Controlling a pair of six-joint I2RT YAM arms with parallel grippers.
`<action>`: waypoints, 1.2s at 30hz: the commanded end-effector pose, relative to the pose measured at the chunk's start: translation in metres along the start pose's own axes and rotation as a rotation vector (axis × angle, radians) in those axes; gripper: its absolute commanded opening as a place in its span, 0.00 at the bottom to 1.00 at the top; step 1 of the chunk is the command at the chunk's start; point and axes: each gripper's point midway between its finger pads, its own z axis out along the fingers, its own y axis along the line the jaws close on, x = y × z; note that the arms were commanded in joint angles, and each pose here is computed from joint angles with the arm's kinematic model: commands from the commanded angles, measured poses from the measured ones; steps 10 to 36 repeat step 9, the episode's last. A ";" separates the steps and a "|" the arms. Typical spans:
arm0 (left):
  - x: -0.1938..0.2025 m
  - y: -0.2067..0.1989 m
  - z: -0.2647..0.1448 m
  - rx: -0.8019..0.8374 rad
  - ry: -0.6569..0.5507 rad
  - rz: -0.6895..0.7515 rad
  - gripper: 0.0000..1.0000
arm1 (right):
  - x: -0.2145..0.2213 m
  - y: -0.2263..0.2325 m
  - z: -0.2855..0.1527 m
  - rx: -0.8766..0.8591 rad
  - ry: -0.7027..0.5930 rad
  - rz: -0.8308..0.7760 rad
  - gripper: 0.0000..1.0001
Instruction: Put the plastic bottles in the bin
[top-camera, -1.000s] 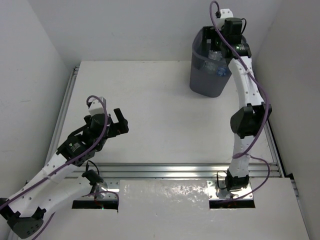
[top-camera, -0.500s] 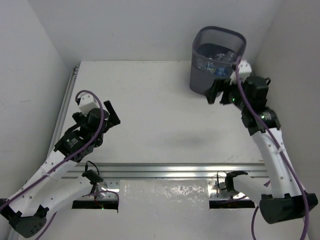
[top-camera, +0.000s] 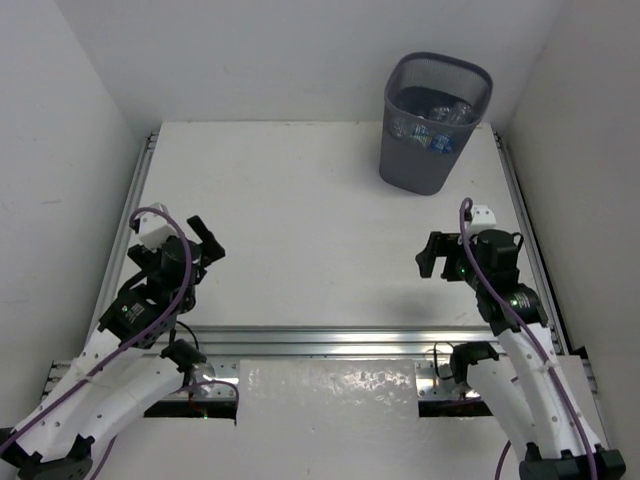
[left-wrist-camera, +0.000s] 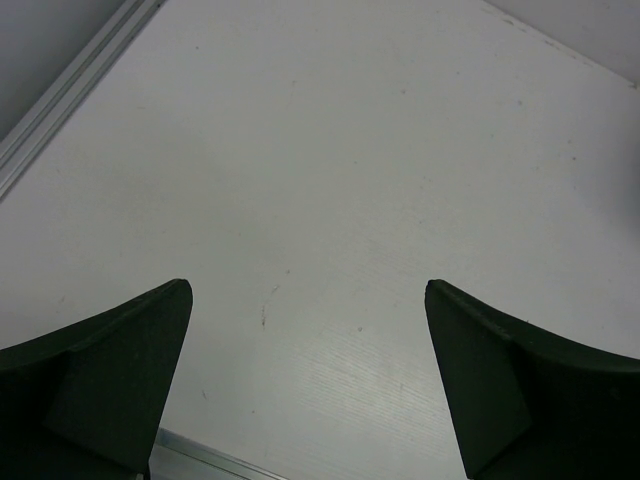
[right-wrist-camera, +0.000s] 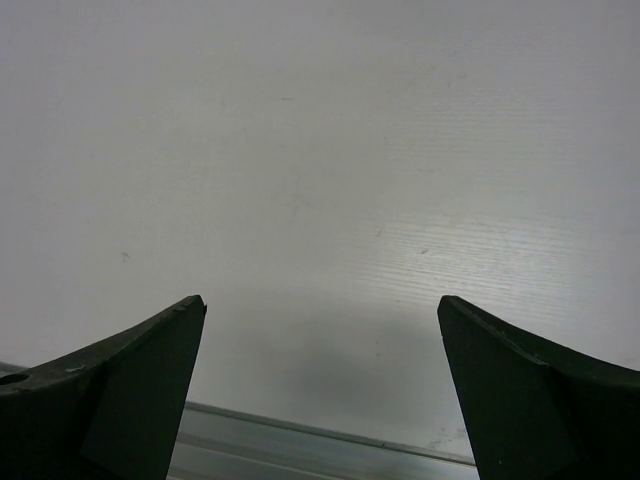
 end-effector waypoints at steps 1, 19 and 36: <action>-0.005 -0.002 0.004 -0.008 -0.027 -0.013 1.00 | -0.024 -0.007 -0.015 0.056 -0.092 -0.023 0.99; -0.007 -0.009 -0.002 0.072 -0.033 -0.019 1.00 | -0.033 -0.009 -0.030 0.068 -0.138 -0.071 0.99; -0.007 -0.009 -0.002 0.072 -0.033 -0.019 1.00 | -0.033 -0.009 -0.030 0.068 -0.138 -0.071 0.99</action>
